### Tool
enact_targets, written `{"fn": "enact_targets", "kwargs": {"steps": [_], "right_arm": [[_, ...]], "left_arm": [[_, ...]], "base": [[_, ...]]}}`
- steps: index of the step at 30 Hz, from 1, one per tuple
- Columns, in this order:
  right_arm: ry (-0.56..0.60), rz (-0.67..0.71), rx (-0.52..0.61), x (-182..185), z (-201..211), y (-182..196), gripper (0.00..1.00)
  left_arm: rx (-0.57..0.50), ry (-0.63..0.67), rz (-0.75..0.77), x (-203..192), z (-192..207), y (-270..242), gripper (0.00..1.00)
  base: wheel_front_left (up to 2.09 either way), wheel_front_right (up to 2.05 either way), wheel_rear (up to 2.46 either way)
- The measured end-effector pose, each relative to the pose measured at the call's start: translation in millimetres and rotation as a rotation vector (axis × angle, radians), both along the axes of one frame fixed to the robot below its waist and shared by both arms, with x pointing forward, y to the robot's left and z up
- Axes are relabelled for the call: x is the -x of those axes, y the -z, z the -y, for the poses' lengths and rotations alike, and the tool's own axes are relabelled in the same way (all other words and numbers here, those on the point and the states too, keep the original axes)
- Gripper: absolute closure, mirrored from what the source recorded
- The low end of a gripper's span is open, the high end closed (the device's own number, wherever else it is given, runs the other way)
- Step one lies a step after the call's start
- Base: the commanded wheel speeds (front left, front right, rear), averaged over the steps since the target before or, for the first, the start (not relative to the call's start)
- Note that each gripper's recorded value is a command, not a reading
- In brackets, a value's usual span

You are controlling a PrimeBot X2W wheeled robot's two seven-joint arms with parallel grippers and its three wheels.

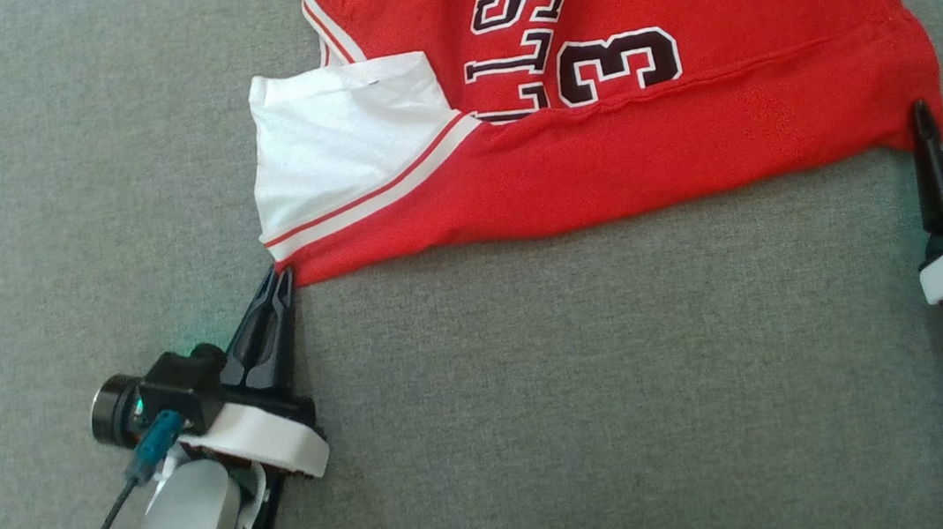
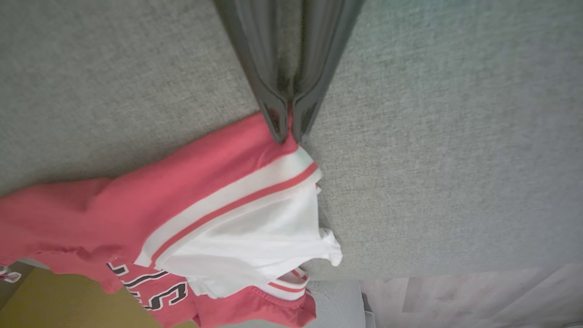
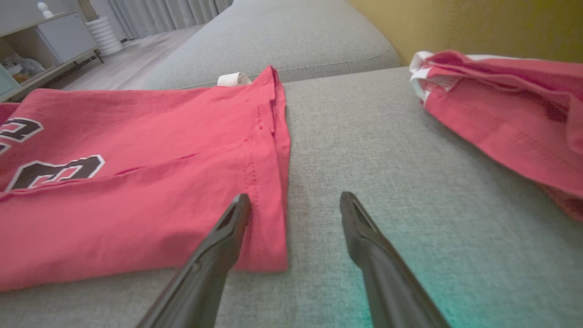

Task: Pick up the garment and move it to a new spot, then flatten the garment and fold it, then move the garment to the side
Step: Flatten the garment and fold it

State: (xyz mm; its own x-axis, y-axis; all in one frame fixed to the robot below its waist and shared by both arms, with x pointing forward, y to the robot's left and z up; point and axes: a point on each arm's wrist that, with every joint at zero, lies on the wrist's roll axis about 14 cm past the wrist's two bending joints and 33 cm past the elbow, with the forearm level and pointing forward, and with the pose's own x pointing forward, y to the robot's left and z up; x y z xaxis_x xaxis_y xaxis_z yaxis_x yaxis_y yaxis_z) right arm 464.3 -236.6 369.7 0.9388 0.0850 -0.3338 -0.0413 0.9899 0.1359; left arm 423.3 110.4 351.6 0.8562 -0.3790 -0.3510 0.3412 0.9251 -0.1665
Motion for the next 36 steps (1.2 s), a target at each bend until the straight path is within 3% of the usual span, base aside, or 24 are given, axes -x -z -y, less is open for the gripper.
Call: {"fn": "enact_targets", "kwargs": {"steps": [6, 8, 9, 10, 24, 36], "right_arm": [[-0.025, -0.035, 0.006, -8, -8, 7, 0.00], [-0.046, -0.056, 0.005, -9, -15, 12, 0.62], [-0.053, -0.066, 0.001, -9, -18, 14, 0.88], [-0.058, -0.068, -0.001, -9, -20, 15, 1.00], [-0.069, -0.061, 0.007, -5, -11, 11, 1.00], [-0.056, -0.069, 0.028, 52, 15, -1, 1.00]], "left_arm": [[-0.006, 0.013, 0.017, 1, -1, -6, 1.00], [-0.003, 0.015, 0.028, 1, -1, -10, 1.00], [-0.001, 0.017, 0.031, 1, 0, -11, 1.00], [0.001, 0.017, 0.034, 2, 0, -12, 1.00], [0.009, 0.038, 0.070, 3, 4, -22, 1.00], [0.032, 0.061, -0.026, 62, 2, -24, 1.00]], "base": [[0.00, 0.00, 0.00], [0.00, 0.00, 0.00], [0.00, 0.00, 0.00], [0.00, 0.00, 0.00], [0.00, 0.00, 0.00], [0.00, 0.00, 0.00]]}}
